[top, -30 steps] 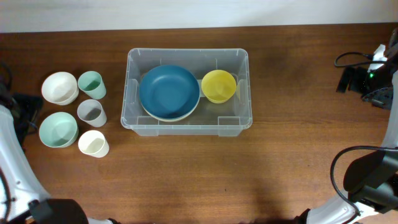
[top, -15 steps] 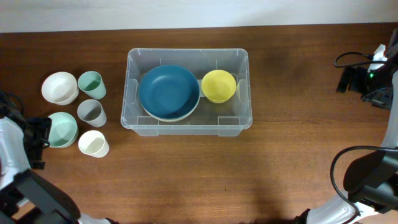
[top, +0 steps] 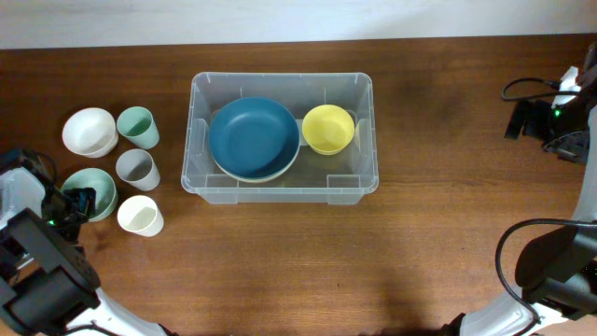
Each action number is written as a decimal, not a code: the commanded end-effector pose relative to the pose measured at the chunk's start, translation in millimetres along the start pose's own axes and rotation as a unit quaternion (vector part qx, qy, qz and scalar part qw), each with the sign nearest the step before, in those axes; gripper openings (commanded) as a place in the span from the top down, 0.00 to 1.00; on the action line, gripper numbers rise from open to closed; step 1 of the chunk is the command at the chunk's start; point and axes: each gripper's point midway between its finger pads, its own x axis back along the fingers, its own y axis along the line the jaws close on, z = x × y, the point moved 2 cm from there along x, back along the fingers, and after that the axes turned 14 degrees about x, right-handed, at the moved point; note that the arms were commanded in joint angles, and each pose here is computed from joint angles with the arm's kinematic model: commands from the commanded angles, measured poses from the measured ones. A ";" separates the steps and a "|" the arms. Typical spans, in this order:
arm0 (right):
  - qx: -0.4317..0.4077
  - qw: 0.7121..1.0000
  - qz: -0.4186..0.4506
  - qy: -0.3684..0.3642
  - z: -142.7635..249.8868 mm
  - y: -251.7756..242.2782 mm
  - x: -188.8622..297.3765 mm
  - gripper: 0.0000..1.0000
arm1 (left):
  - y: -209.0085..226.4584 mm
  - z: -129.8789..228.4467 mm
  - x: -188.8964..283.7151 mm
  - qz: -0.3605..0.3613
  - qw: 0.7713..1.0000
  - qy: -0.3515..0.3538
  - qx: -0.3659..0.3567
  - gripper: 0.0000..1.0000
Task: Pack container
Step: 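Lower the left gripper and grasp the mint green bowl rim, then lift the mint green bowl and carry it over the bin, then stack the mint green bowl onto the yellow bowl and release, then move the left gripper to the white bowl and grasp its rim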
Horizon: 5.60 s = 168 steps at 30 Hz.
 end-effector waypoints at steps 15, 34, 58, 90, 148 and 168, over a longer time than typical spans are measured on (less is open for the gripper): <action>-0.005 1.000 -0.002 0.003 0.8 -0.6 -2.3 0.01 | -3.2 0.3 -11.3 -0.001 1.000 0.003 0.006 0.90; -0.005 1.000 -0.002 0.003 0.8 -0.6 -2.3 0.01 | -4.3 -49.7 81.3 0.060 0.997 0.034 0.034 0.99; -0.005 1.000 -0.002 0.003 0.8 -0.6 -2.3 0.01 | -45.0 325.4 305.1 0.402 0.740 0.009 -0.540 0.99; -0.005 1.000 -0.002 0.003 0.8 -0.6 -2.3 0.01 | -89.1 489.2 136.5 0.306 0.698 -0.025 -0.647 0.99; -0.005 1.000 -0.002 0.003 0.8 -0.6 -2.3 0.01 | -120.2 124.1 248.1 0.191 0.933 -0.108 -0.285 0.01; -0.005 1.000 -0.002 0.003 0.8 -0.6 -2.3 0.01 | -130.9 19.2 111.4 0.149 0.973 -0.045 -0.172 0.11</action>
